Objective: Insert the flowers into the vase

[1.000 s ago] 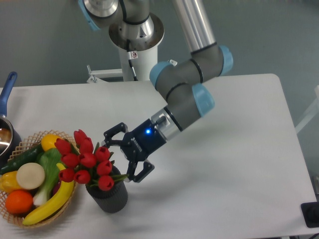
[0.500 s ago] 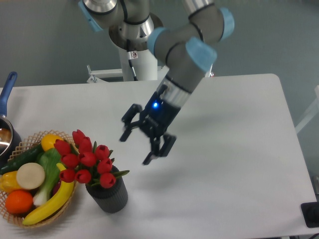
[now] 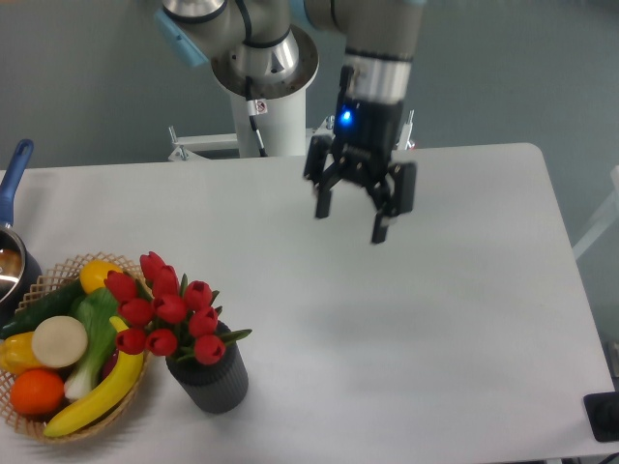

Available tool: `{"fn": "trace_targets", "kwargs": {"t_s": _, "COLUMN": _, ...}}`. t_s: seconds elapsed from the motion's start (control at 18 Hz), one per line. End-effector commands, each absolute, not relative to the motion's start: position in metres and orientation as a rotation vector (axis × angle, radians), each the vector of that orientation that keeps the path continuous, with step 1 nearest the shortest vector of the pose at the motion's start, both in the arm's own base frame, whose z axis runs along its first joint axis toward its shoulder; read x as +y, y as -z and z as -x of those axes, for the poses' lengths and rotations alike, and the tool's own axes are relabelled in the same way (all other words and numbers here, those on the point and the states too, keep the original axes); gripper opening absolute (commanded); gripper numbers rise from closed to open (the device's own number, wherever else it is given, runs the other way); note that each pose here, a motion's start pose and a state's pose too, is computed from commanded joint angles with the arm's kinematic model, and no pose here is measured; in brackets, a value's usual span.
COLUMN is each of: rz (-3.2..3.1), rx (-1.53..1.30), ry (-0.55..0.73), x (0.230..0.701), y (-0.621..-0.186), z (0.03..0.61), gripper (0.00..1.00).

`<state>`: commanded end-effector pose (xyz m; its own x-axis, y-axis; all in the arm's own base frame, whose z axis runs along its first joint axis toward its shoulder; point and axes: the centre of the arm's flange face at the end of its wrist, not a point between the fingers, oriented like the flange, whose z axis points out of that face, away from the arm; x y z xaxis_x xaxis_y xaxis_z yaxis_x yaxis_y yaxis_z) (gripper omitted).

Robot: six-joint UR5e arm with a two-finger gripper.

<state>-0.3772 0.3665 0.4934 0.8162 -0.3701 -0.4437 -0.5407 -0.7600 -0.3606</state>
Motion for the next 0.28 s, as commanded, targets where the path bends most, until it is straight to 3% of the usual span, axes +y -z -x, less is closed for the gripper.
{"fn": "trace_targets", "kwargs": {"t_s": 0.28, "rz": 2.532, "rx": 0.699, "ry": -0.493, "x": 0.345, "y": -0.501, "z": 0.383, "gripper": 1.0}}
